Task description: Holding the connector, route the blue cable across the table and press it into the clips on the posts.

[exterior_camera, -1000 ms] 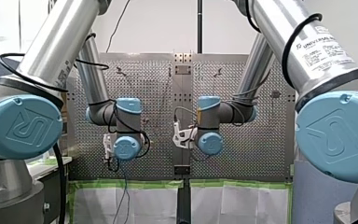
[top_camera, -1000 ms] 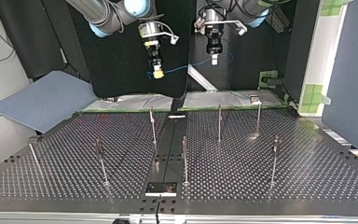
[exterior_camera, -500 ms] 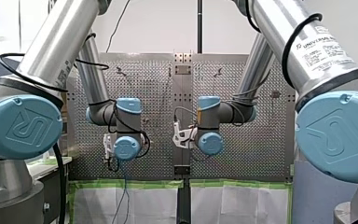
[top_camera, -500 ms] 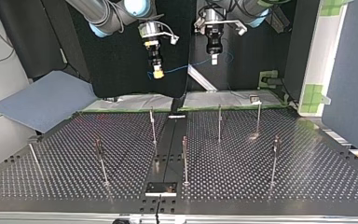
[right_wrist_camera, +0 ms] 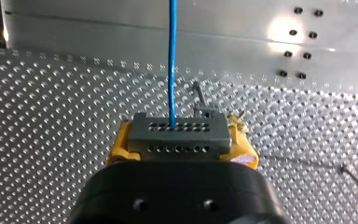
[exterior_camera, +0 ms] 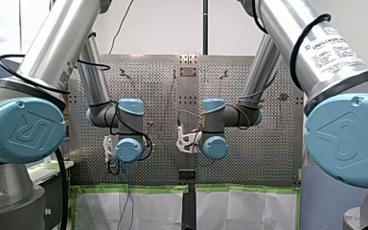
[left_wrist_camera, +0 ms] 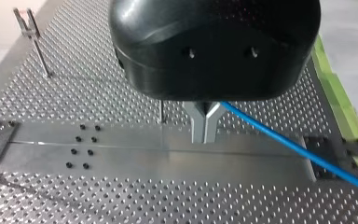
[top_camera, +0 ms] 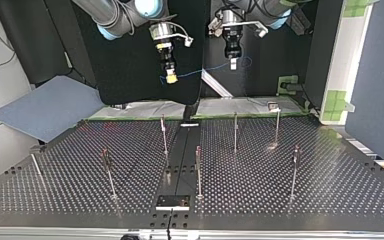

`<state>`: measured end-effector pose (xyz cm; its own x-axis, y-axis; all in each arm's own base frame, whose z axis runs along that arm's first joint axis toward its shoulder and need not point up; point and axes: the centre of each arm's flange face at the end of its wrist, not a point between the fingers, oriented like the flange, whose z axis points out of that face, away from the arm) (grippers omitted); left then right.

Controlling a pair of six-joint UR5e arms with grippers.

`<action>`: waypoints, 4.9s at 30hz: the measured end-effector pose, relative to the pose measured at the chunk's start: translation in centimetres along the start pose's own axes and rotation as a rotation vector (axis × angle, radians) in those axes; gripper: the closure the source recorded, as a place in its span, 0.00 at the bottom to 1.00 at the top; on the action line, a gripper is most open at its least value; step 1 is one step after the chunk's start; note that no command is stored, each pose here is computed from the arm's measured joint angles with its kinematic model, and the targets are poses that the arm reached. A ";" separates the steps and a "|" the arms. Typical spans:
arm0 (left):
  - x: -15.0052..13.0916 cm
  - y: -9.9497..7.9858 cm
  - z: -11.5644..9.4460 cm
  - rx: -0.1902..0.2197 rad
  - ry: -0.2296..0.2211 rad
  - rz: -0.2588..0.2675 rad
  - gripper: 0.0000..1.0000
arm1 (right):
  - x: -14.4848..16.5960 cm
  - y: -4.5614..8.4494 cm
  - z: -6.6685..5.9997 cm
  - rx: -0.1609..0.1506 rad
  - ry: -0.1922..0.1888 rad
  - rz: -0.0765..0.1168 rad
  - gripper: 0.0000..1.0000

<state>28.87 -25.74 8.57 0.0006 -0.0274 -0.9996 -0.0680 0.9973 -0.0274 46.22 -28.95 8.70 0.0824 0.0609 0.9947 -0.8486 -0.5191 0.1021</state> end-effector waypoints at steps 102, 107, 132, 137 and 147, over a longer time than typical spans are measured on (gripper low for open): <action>-24.2 8.3 9.9 -0.371 -0.170 -0.096 1.00 | 24.7 -6.8 7.4 0.316 -0.039 0.114 1.00; -24.7 9.6 11.1 -0.369 -0.182 -0.099 1.00 | 23.7 -7.6 8.4 0.325 -0.077 0.110 1.00; -25.6 11.6 15.1 -0.274 -0.099 -0.059 1.00 | 27.4 -9.2 11.7 0.360 -0.090 0.116 1.00; -26.4 11.7 15.7 -0.258 -0.102 -0.065 1.00 | 29.2 -9.5 12.1 0.369 -0.056 0.123 1.00; -28.6 13.1 17.0 -0.314 -0.128 -0.073 1.00 | 29.9 -10.3 14.4 0.384 -0.023 0.129 1.00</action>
<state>44.91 -10.69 36.78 0.1409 -0.0695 -0.9876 -0.3669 0.9229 -0.1173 64.91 -34.06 37.55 0.0035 -0.0423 0.9991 -0.5965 -0.8020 -0.0318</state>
